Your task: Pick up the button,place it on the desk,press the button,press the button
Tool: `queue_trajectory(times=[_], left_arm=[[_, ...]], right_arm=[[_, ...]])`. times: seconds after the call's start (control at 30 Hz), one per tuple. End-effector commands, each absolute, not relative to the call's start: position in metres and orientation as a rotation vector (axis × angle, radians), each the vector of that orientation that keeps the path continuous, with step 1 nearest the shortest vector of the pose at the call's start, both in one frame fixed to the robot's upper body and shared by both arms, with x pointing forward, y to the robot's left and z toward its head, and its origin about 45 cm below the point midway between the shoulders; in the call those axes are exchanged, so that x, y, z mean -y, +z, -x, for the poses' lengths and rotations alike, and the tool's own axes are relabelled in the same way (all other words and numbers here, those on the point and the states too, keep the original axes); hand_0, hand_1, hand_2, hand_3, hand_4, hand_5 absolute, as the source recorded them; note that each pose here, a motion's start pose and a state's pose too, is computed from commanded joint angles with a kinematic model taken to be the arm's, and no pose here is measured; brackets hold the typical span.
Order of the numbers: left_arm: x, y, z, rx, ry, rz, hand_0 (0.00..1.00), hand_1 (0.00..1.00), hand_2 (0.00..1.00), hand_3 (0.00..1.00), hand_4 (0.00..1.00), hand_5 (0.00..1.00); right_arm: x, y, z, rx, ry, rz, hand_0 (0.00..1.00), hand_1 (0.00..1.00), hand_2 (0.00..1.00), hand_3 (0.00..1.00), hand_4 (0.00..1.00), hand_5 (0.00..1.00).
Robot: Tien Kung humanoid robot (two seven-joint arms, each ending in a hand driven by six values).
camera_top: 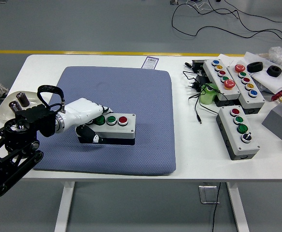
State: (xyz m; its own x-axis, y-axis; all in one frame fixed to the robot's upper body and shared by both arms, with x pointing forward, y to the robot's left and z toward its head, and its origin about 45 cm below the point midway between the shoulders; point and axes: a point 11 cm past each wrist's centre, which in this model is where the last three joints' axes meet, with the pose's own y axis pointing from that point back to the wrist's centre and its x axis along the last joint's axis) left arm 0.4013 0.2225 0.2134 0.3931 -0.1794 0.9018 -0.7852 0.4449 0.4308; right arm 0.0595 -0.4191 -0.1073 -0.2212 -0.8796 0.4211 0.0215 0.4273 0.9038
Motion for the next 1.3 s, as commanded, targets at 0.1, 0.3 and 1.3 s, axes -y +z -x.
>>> queue_trajectory(times=[0.1,0.3,1.3], left_arm=[[-0.225,0.212,-0.400,1.100,0.498,-1.075,0.800,0.932,0.993,0.967,0.998,0.663],[-0.222,0.234,-0.396,1.094,0.575,-0.988,0.865,0.970,0.998,0.979,0.998,0.676],[-0.197,0.285,-0.365,1.078,0.812,-0.826,0.007,0.002,0.035,0.664,0.695,0.998]], right_arm=[[0.419,-0.107,-0.060,1.566,-1.009,-0.780,0.675,0.669,0.725,0.617,0.477,0.317],[0.419,-0.107,-0.059,1.567,-1.010,-0.779,0.675,0.666,0.722,0.617,0.477,0.314],[0.419,-0.108,-0.055,1.560,-1.011,-0.773,0.668,0.664,0.721,0.617,0.476,0.315]])
